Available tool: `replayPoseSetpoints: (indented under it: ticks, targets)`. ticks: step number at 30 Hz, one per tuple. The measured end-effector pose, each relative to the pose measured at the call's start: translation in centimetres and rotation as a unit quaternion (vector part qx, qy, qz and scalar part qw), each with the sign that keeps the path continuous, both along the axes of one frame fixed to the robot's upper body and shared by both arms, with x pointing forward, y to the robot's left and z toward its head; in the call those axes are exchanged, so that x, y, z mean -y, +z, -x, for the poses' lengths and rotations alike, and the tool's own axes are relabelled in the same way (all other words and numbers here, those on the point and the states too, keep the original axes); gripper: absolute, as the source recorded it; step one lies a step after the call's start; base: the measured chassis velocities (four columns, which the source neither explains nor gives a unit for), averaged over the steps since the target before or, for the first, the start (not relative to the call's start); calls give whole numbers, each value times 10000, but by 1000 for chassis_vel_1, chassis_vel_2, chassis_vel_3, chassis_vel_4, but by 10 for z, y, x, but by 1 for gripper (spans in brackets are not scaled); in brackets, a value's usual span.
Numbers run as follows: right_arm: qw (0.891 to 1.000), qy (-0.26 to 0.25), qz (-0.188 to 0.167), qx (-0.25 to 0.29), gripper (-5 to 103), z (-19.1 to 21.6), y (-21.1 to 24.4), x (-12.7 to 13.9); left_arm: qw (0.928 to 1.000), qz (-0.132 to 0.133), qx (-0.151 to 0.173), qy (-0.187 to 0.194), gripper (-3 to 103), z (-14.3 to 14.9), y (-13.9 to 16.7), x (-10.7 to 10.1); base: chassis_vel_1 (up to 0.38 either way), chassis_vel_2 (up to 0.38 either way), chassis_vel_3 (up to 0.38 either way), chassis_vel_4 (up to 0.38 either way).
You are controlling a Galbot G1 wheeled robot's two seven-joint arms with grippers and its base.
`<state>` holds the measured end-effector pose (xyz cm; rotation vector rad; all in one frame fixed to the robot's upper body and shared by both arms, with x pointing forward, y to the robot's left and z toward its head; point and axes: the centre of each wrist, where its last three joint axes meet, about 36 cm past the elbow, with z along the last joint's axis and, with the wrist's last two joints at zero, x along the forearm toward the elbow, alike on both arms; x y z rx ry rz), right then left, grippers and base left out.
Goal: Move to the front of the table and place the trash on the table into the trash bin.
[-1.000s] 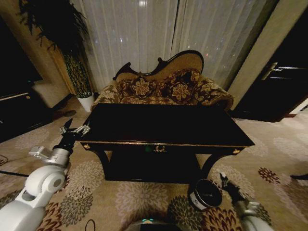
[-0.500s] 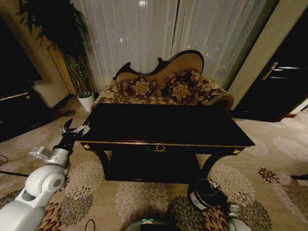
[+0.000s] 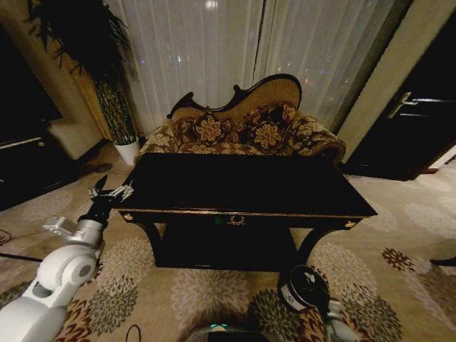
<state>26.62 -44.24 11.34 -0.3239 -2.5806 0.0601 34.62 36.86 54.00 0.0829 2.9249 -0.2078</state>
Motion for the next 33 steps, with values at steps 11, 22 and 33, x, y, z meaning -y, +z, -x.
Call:
replayPoseSetpoints:
  ticks: [11,22,33]
  targets:
    - [9999,-117,-8,-15,3,-12,-4,9,10000,0,0,0,100,0,0,0,0,0,0,0]
    - [9993,-328,-145,-103,34,-9,-9,8,10000,0,0,0,100,0,0,0,0,0,0,0]
    - [9995,-287,-162,-27,72,-10,-6,6,10000,0,0,0,100,0,0,0,0,0,0,0]
